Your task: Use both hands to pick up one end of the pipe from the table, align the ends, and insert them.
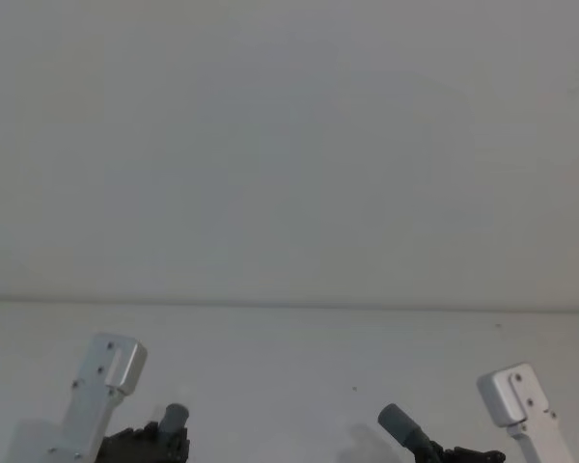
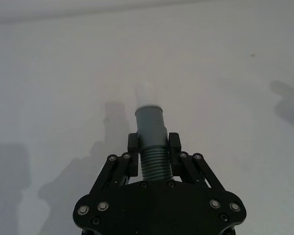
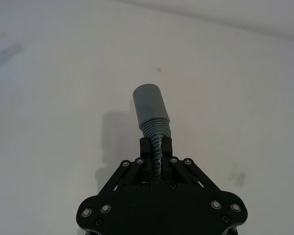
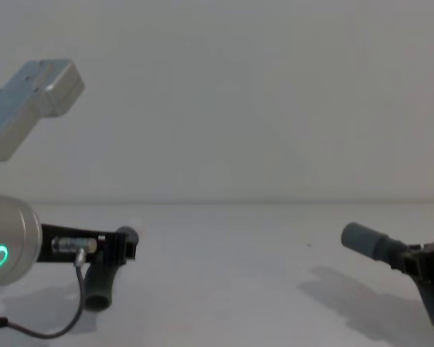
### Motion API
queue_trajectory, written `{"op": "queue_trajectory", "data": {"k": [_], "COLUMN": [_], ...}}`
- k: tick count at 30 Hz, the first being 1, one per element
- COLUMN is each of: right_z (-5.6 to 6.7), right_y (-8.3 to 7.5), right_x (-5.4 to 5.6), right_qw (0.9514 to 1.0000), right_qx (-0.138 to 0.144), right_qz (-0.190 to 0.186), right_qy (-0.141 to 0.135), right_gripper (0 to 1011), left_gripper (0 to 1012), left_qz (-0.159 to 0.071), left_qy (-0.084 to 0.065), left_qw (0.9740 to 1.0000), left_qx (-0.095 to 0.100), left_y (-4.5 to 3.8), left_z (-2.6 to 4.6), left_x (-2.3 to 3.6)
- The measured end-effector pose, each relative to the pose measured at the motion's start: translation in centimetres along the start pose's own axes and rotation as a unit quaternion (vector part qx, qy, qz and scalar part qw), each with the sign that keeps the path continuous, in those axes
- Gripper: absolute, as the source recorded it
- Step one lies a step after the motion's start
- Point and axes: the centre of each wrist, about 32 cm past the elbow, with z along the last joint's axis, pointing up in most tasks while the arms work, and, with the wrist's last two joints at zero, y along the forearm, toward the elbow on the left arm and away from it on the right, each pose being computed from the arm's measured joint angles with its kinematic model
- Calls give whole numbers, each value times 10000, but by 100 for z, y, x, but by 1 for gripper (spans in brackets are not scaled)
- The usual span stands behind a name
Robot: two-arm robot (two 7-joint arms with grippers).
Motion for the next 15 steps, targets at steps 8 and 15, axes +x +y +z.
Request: {"op": "queue_trajectory", "data": {"k": [8,15], "right_z": [-11,-45], "right_y": [-114,-209], "right_x": [61,143], "right_qw": [9979,9927], "right_qx": [442,697], "right_qz": [317,706], "right_qy": [-353,-689], "right_gripper": [92,86], "left_gripper": [327,327], "left_qz": [-385,-812], "left_qy": [-326,-593], "left_qw": [9980,9930], "left_qx": [-388,-620], "left_y": [70,131], "left_z": [52,99], "left_x": [90,218]}}
